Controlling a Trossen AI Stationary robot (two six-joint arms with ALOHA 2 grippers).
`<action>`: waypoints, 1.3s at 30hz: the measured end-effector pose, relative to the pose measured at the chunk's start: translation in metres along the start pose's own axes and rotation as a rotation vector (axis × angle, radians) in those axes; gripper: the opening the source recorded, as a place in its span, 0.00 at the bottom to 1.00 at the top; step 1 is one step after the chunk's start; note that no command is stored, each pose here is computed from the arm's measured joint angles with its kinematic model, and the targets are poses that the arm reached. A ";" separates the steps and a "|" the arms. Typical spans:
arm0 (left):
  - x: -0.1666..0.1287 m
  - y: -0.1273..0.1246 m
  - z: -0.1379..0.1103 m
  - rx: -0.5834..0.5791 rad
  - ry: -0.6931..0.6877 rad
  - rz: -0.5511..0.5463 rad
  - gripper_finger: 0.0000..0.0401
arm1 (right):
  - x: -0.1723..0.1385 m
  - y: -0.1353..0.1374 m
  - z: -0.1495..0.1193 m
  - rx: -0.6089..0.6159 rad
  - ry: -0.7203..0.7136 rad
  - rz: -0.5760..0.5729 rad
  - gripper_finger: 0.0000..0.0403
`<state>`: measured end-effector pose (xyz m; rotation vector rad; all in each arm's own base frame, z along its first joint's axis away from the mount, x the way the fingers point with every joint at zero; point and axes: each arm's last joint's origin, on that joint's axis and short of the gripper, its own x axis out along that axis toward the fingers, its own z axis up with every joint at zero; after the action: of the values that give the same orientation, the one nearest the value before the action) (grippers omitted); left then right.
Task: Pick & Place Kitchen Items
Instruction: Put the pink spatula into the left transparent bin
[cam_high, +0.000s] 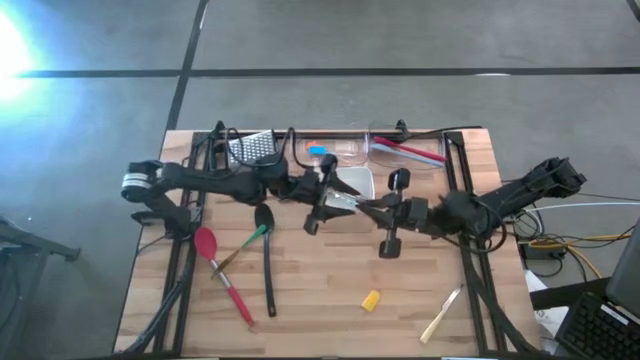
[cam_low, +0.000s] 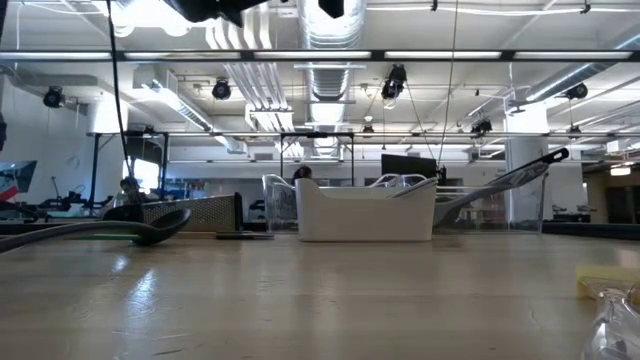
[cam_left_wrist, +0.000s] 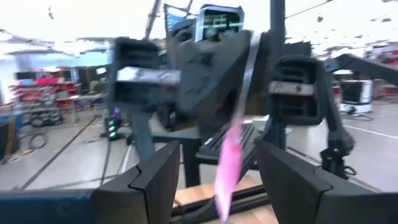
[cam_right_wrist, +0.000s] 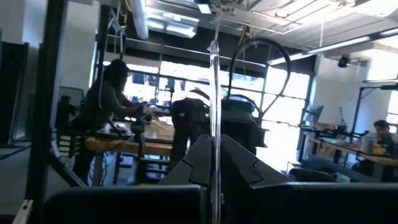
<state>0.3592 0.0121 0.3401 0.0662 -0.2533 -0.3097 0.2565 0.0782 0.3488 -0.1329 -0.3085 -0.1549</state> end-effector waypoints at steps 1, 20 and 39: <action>0.004 0.001 0.001 0.002 -0.007 -0.015 0.54 | 0.000 0.000 0.000 0.000 0.000 -0.001 0.02; 0.032 0.006 -0.001 -0.014 -0.024 -0.130 0.22 | 0.000 0.000 0.000 0.013 0.000 0.006 0.02; 0.031 0.007 0.001 0.003 -0.021 -0.103 0.05 | 0.000 0.000 -0.001 0.041 0.012 0.013 0.03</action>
<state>0.3897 0.0086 0.3493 0.0788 -0.2713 -0.4125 0.2565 0.0785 0.3481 -0.0931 -0.2982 -0.1368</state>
